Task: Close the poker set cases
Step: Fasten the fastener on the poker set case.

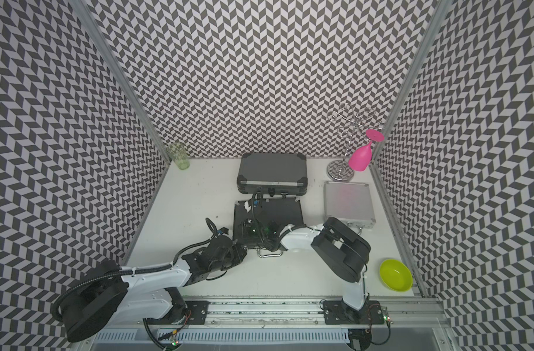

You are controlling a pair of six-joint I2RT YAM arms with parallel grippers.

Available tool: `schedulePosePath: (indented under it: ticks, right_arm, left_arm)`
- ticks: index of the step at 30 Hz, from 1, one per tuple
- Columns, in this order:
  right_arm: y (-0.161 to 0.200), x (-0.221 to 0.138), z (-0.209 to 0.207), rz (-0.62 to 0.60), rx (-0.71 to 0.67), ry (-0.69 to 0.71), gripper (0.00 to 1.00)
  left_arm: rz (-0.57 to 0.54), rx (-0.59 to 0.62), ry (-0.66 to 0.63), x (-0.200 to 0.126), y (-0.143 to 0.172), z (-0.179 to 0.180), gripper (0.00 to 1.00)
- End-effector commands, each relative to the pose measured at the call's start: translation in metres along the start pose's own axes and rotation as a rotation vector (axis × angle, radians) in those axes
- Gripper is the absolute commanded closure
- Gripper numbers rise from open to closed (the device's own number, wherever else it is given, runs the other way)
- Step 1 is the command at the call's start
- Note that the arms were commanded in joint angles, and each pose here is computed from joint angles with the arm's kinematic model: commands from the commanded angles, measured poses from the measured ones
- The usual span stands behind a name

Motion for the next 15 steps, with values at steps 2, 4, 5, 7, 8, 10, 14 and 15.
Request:
schedulePosePath:
  ticks: [2, 4, 5, 7, 8, 10, 14, 15]
  right_arm:
    - [0.093, 0.005, -0.051, 0.308, 0.033, 0.156, 0.82]
    - [0.094, 0.005, -0.051, 0.308, 0.038, 0.153, 0.82]
    - [0.094, 0.004, -0.051, 0.307, 0.040, 0.152, 0.82]
    - [0.095, 0.004, -0.052, 0.307, 0.042, 0.153, 0.82]
    - [0.095, 0.003, -0.052, 0.307, 0.043, 0.153, 0.82]
    - [0.097, 0.003, -0.052, 0.311, 0.045, 0.154, 0.82]
    - [0.102, 0.002, -0.054, 0.325, 0.052, 0.152, 0.83]
    - [0.105, 0.001, -0.055, 0.331, 0.055, 0.154, 0.83]
  left_arm:
    - [-0.091, -0.003, -0.142, 0.006, -0.016, 0.035, 1.00]
    - [-0.099, -0.014, -0.153, 0.005, -0.016, 0.043, 1.00]
    - [-0.101, -0.019, -0.146, 0.005, -0.016, 0.043, 1.00]
    - [-0.114, -0.031, -0.124, 0.003, -0.017, 0.042, 1.00]
    - [-0.121, -0.031, -0.118, 0.002, -0.019, 0.041, 1.00]
    - [-0.145, -0.022, -0.110, -0.001, -0.024, 0.036, 1.00]
    - [-0.228, -0.011, -0.120, -0.009, -0.038, 0.032, 1.00]
    - [-0.256, -0.015, -0.149, -0.012, -0.043, 0.035, 1.00]
Point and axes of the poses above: each gripper's point midway between its finger pads, its own x axis out along the fingers, its own z axis along the line the jaws close on, y = z × x, the point moved 1 cm from there along -x, back along the fingers, and after that the axes turned 14 degrees about -x, right-handed, at the moved point
